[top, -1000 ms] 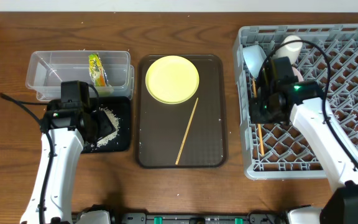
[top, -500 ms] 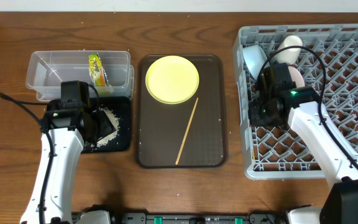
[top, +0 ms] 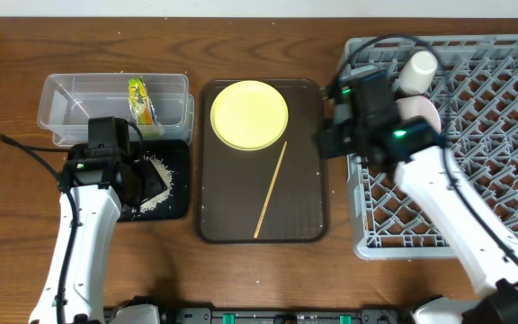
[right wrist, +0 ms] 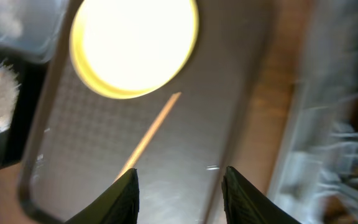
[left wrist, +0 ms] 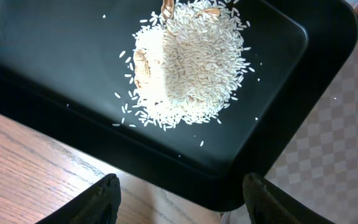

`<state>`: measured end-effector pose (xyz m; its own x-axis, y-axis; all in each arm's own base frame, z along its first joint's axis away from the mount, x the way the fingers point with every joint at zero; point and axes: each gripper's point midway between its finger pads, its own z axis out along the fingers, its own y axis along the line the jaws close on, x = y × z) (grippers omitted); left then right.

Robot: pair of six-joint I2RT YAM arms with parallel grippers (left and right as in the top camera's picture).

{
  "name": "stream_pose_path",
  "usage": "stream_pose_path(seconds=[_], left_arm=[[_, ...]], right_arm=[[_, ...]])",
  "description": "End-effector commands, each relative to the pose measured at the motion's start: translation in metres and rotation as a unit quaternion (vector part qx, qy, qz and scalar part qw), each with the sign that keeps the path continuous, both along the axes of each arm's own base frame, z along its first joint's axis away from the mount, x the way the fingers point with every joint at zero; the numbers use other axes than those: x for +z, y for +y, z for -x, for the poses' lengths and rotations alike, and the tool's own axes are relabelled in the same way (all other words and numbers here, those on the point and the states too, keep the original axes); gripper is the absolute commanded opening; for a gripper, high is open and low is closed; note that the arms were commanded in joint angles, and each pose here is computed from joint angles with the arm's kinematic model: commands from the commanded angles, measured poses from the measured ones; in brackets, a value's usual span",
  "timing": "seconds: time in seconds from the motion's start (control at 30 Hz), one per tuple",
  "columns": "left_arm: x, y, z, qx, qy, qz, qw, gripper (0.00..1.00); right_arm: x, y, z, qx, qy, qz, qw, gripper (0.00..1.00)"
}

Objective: Sort waste into correct bins and load items into the dishwasher rack
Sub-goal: 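Move the right gripper back to the second chopstick and grasp it, then carry the second chopstick into the rack's left edge and release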

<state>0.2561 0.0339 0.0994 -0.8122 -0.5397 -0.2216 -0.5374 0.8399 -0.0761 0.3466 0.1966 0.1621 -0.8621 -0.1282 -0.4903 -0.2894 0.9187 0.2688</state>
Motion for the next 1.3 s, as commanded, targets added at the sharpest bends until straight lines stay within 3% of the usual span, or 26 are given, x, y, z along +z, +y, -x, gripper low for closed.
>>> stream_pose_path(seconds=[0.0,0.4,0.6,0.67,0.73,0.9,1.07,1.27], left_arm=[[0.002,0.003,-0.001,0.008,-0.001,-0.003,1.0,0.66],[0.002,0.003,-0.001,0.008,-0.001,-0.003,1.0,0.66],[0.002,0.003,-0.001,0.008,-0.001,-0.003,1.0,0.66],[0.002,0.003,-0.001,0.008,-0.001,-0.003,1.0,0.66],[0.002,0.003,-0.001,0.008,-0.001,-0.003,1.0,0.66],[0.002,0.003,-0.001,0.008,-0.001,-0.003,1.0,0.66],[0.002,0.003,-0.001,0.008,0.0,-0.003,1.0,0.66],[0.002,0.003,-0.001,0.008,-0.001,-0.003,1.0,0.66]], right_arm=[[-0.028,0.025,0.012,-0.013,0.048,0.005,0.999,0.42],[-0.138,0.087,0.062,-0.013,0.174,0.063,0.983,0.42],[-0.168,0.081,0.067,-0.019,0.174,0.117,0.978,0.33],[-0.173,0.075,0.069,-0.027,0.179,0.131,0.975,0.25],[-0.175,0.07,0.07,-0.031,0.182,0.142,0.972,0.14],[-0.175,0.061,0.067,-0.042,0.188,0.146,0.97,0.01],[-0.159,0.048,0.052,-0.063,0.19,0.136,0.97,0.01],[-0.103,0.027,0.023,-0.059,0.154,0.119,0.979,0.01]])
